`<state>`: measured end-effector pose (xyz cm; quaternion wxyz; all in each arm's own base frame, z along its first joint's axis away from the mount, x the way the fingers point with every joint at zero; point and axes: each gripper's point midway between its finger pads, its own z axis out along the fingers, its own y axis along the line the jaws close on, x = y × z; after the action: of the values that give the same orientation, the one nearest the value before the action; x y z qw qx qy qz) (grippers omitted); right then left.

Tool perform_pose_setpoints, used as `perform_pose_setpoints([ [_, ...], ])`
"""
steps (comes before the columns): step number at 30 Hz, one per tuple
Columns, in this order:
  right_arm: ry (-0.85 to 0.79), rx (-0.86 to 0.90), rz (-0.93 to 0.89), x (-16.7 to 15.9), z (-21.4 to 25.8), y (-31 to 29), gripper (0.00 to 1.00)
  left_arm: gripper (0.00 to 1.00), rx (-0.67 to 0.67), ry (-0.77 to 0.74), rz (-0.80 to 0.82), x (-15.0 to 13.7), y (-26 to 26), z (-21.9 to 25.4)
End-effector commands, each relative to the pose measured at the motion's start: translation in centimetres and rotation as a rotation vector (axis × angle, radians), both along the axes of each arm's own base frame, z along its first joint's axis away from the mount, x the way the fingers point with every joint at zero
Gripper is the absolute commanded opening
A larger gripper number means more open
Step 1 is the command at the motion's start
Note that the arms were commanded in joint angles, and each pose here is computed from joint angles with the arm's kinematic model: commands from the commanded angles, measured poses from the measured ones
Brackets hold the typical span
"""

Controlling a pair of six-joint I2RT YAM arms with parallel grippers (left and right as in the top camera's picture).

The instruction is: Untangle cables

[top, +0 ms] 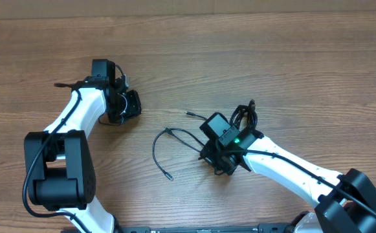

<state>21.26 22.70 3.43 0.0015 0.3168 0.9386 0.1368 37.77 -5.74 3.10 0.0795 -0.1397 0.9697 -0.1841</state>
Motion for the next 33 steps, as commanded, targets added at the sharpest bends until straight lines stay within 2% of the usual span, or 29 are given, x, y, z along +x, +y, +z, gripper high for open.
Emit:
perform_pose_setpoints([
  [1, -0.001, -0.046, -0.081, -0.1, -0.5, -0.6, 0.04, 0.04, -0.022, -0.007, 0.01, 0.1, -0.3, 0.5],
  [8, 0.047, -0.055, -0.113, -0.8, -2.0, 0.1, 0.04, 0.04, -0.022, -0.007, 0.012, 0.1, -0.3, 0.5],
  [17, 0.001, 0.006, -0.114, 1.3, -3.8, 2.3, 0.04, 0.04, -0.022, -0.006, 0.012, 0.1, -0.3, 0.5],
  [26, -0.143, 0.024, -0.145, 5.0, -4.3, 3.0, 0.04, 0.04, -0.022, -0.007, 0.012, 0.1, -0.3, 0.5],
  [33, -0.229, -0.017, -0.002, 8.1, -2.4, 2.3, 0.04, 0.04, -0.022, -0.006, 0.012, 0.1, -0.3, 0.5],
])
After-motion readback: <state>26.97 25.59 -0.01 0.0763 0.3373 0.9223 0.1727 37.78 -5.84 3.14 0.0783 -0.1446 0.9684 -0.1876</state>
